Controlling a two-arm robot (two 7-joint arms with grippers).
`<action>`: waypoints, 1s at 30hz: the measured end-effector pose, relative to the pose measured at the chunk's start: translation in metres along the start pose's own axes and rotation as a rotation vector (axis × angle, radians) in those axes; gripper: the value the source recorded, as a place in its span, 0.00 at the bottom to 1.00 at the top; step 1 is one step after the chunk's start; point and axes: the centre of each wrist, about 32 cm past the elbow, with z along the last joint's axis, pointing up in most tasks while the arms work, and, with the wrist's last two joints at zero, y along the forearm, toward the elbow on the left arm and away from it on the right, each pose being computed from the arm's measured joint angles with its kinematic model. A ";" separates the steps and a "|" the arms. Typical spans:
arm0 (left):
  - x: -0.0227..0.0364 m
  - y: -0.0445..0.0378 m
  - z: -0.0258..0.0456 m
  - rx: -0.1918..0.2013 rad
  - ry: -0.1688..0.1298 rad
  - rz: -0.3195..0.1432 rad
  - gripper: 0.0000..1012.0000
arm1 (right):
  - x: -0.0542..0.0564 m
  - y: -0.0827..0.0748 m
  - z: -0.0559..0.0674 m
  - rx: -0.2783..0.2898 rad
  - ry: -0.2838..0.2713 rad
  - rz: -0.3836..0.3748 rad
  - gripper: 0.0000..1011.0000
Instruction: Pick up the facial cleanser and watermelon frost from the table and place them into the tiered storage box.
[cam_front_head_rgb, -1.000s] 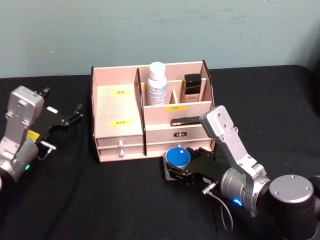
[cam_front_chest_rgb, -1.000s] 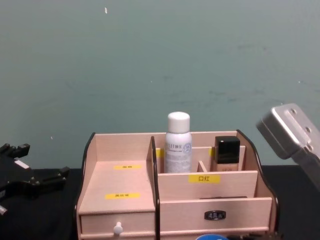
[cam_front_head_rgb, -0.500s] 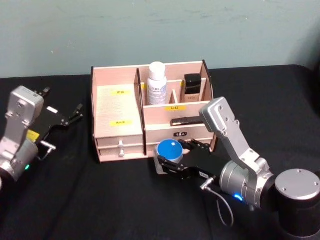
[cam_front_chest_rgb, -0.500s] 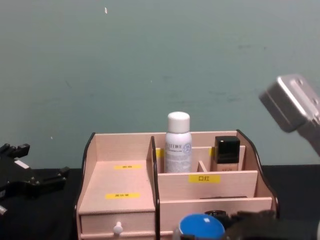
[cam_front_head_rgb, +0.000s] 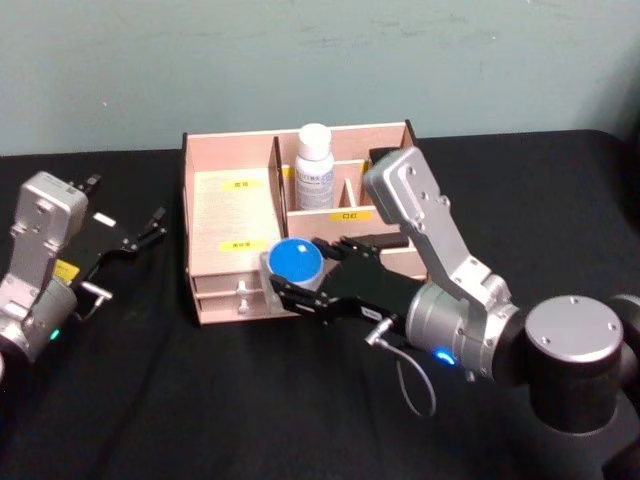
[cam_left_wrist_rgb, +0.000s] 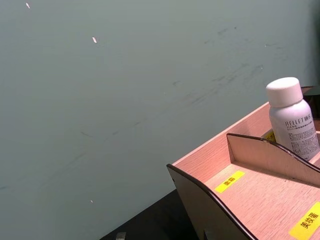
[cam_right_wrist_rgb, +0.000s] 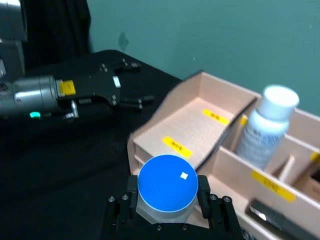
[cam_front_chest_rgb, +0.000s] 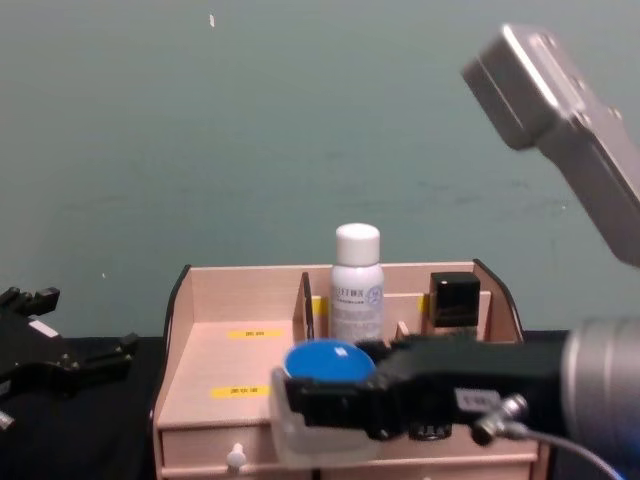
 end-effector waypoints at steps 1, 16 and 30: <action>0.0000 0.0000 0.0000 0.000 0.000 0.000 1.00 | 0.000 0.002 0.002 0.004 -0.003 0.002 0.71; 0.0000 0.0000 0.0000 0.000 0.000 0.000 1.00 | 0.003 0.038 0.029 0.052 -0.047 0.031 0.71; 0.0000 0.0000 0.0000 0.000 0.000 0.000 1.00 | 0.011 0.071 0.037 0.029 -0.035 -0.003 0.71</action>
